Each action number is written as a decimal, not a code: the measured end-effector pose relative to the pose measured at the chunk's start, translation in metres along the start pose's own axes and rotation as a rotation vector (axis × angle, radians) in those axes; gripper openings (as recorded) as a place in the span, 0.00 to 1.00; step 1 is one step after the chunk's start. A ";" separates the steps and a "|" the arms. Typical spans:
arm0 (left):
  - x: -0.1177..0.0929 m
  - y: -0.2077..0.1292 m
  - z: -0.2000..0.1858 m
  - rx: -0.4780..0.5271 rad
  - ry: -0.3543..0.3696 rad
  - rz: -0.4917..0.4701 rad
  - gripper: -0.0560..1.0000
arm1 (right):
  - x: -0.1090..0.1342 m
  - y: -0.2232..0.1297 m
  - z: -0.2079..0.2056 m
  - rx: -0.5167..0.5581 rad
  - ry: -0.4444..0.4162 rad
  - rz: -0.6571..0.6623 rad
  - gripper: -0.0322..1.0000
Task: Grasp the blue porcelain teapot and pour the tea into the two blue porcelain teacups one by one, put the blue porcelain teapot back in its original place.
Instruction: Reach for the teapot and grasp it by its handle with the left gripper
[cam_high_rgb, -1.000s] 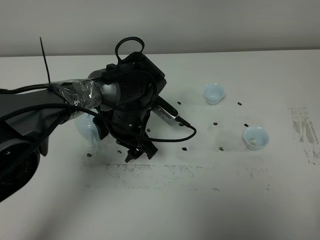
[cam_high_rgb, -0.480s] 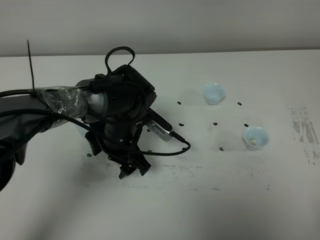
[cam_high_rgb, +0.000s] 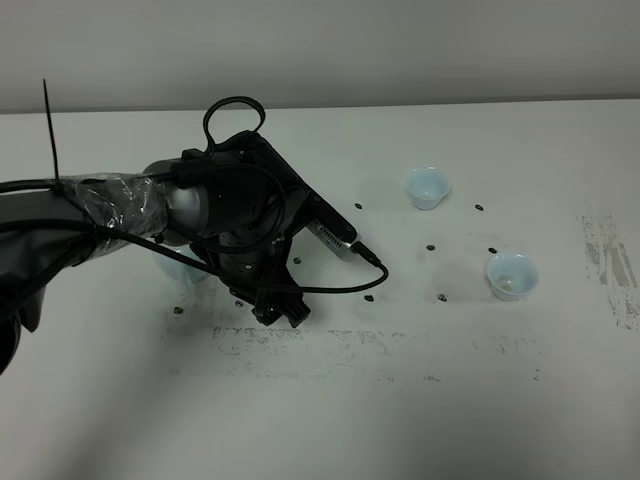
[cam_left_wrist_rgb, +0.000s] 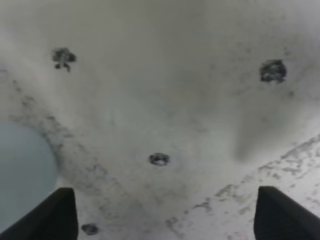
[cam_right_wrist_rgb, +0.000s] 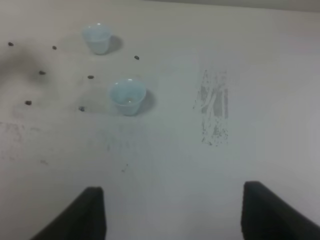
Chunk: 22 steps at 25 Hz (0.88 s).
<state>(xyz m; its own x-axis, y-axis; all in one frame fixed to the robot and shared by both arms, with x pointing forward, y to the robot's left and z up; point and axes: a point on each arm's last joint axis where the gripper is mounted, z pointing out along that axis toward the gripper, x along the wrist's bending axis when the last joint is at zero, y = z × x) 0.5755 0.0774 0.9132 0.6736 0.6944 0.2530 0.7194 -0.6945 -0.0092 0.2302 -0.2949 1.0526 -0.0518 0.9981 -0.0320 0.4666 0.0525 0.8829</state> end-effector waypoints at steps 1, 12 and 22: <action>0.000 0.000 0.000 0.005 0.003 0.003 0.70 | 0.000 0.000 0.000 0.000 0.000 0.000 0.61; 0.006 -0.017 0.000 0.183 0.015 -0.011 0.70 | 0.000 0.000 0.000 0.000 0.000 0.000 0.61; 0.015 -0.028 -0.004 0.305 0.120 -0.069 0.70 | 0.000 0.000 0.000 0.000 0.000 0.000 0.61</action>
<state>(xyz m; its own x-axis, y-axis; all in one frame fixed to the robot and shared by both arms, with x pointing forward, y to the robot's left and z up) 0.5646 0.1067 0.9207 0.6095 0.6986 0.3749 0.7927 -0.5455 -0.2722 0.2302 -0.2949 1.0526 -0.0518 0.9981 -0.0320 0.4666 0.0525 0.8829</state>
